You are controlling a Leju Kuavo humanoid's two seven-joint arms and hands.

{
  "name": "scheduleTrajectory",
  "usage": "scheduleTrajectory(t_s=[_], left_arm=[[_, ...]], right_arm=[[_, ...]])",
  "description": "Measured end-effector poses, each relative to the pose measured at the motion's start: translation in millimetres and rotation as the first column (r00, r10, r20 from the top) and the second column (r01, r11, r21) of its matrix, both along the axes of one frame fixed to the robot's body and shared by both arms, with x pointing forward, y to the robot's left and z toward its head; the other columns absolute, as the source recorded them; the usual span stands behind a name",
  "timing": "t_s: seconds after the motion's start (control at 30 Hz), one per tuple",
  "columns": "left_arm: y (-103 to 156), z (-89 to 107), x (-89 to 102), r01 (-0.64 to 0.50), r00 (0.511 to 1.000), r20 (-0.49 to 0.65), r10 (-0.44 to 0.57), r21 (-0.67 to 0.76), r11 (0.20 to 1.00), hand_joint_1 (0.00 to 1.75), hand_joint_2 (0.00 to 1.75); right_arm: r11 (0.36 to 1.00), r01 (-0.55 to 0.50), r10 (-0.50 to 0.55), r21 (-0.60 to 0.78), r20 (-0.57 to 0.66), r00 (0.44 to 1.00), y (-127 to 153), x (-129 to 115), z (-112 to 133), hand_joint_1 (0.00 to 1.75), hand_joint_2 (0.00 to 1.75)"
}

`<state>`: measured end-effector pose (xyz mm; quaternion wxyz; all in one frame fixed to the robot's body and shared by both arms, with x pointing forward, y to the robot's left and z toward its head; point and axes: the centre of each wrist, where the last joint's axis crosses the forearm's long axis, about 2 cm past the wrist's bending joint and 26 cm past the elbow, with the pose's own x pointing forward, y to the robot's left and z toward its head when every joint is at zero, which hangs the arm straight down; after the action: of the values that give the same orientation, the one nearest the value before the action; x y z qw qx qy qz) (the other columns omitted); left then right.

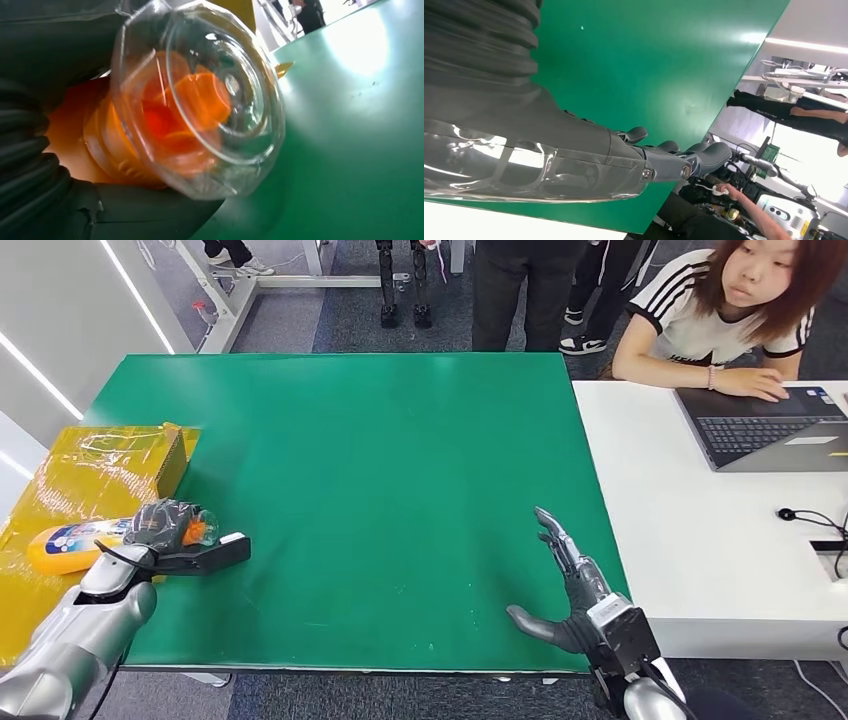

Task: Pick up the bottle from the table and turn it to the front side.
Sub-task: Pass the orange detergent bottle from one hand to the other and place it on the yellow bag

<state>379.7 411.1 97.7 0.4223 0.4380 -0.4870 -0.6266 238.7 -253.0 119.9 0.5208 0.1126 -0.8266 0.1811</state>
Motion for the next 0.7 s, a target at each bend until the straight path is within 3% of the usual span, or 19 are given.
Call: scheduleTrajectory(t_s=[0.27,0.4,0.7], left_arm=[[3.5,-5.0,-2.8,-0.043,0.998,-0.036,0.045,0.063,0.997,1.69,1.75],[11.3,-7.8,-6.2,-0.079,0.994,-0.061,0.086,0.12,0.99,0.0,1.75],[16.4,-6.5,-6.5,-0.05,0.997,-0.056,0.055,0.093,0.994,0.0,1.75]], right_arm=[[1.0,-0.002,0.002,0.003,-0.001,1.0,0.4,0.7,0.7,0.0,1.75],[1.0,-0.007,0.007,0.004,0.003,1.0,1.4,2.8,2.6,0.0,1.75],[1.0,-0.022,0.022,0.005,0.004,1.0,2.1,6.6,6.0,0.0,1.75]])
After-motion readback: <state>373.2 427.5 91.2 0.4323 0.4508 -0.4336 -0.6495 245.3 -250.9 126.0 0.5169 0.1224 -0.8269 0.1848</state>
